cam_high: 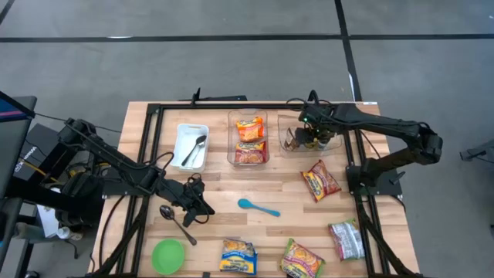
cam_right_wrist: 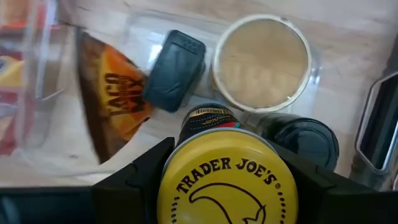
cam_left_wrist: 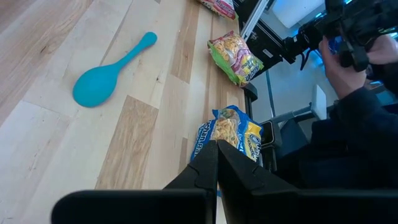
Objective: Pick & Place Food Item
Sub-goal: Put the yellow spice bottle into the right transparent bin
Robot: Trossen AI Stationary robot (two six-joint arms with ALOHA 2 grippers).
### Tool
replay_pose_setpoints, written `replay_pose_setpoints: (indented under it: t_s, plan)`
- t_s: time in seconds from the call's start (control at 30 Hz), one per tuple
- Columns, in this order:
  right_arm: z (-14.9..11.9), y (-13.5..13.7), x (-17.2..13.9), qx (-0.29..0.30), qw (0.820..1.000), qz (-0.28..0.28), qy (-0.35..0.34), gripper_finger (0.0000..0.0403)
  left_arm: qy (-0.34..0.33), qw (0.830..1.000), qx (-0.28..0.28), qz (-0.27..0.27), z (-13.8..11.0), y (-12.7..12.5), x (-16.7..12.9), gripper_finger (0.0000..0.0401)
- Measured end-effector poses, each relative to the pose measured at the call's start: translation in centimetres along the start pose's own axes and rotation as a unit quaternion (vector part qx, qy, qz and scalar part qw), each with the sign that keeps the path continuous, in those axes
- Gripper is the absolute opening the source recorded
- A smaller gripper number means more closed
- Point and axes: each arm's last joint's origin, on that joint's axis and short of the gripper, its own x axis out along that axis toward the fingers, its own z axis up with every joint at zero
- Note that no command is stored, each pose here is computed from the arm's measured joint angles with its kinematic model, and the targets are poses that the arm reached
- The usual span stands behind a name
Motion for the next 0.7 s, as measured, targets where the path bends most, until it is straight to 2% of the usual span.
replay_pose_setpoints:
  t_s: [0.7]
  plan:
    - [-1.2,-0.4,3.8,0.025,0.999,0.015,0.014,0.0210,0.000,1.000,0.000,0.000,0.0,0.0,0.0,0.0000]
